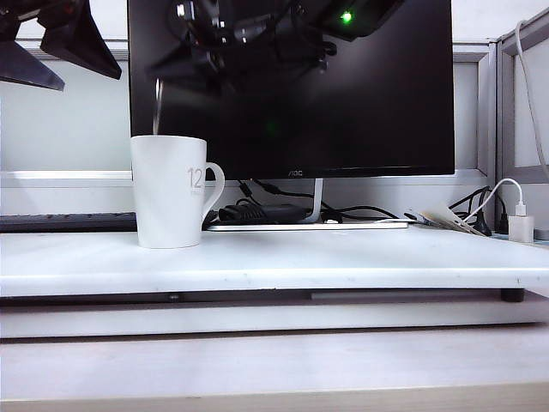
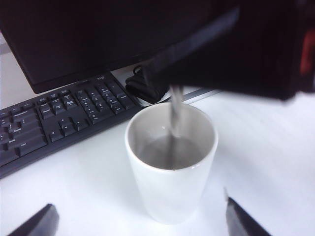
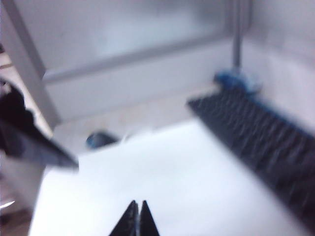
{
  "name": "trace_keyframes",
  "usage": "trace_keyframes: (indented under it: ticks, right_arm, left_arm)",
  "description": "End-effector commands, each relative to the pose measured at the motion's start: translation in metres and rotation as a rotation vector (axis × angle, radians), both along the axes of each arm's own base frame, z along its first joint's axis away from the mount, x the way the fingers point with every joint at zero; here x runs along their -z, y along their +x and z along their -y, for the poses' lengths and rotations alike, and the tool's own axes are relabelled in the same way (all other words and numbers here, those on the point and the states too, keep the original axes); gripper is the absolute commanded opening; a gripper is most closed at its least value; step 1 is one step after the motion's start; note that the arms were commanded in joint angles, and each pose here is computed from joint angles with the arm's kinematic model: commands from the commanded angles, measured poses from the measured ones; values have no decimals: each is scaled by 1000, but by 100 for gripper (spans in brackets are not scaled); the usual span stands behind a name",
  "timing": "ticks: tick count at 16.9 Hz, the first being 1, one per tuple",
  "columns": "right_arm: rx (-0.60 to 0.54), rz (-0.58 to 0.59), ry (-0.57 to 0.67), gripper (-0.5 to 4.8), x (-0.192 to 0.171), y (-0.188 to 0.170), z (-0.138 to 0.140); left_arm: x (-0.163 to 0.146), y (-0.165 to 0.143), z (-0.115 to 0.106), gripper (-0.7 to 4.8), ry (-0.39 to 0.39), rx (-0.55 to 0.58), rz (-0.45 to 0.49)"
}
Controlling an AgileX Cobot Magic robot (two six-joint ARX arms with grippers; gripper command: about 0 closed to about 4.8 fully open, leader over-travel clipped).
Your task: Pick up a spoon and stir the liquid in the cup.
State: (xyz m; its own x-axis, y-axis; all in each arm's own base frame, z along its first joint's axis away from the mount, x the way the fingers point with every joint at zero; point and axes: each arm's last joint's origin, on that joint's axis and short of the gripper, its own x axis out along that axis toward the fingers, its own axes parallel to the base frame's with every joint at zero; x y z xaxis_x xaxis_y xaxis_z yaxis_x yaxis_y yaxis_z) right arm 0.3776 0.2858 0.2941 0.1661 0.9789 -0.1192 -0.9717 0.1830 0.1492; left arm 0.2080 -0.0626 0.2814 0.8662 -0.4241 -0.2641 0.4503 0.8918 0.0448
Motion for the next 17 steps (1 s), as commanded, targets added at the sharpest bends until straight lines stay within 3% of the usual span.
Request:
trace_keyframes:
  ticks: [1,4,6,9,11,13,15,17]
  right_arm:
    - [78,-91,-91,-6,8,0,4]
    - [222,-42,-103,-6,7,5,5]
    - [255,37,-42,-6,-2,7,4]
    - [102,93,36,-6,-11,3,2]
    - [-29,47,42,-6,-10,-1,1]
    - [-46,-22,-1,-6,-3,-2,2]
    - [-10,-91,-57,-6,5,-3,3]
    - [127,-110,-122,-6,11,0,5]
  left_arm:
    - [-3,0,0,466,-3,3,9]
    - [-2,0,0,466,0,3,0]
    - [-2,0,0,466,0,3,-3]
    - [-2,0,0,466,1,3,-2]
    - [-2,0,0,466,1,3,-2]
    - [-2,0,0,466,1,2,-2]
    - [-2,0,0,466,1,3,-2]
    - [-2,0,0,466,1,2,-2]
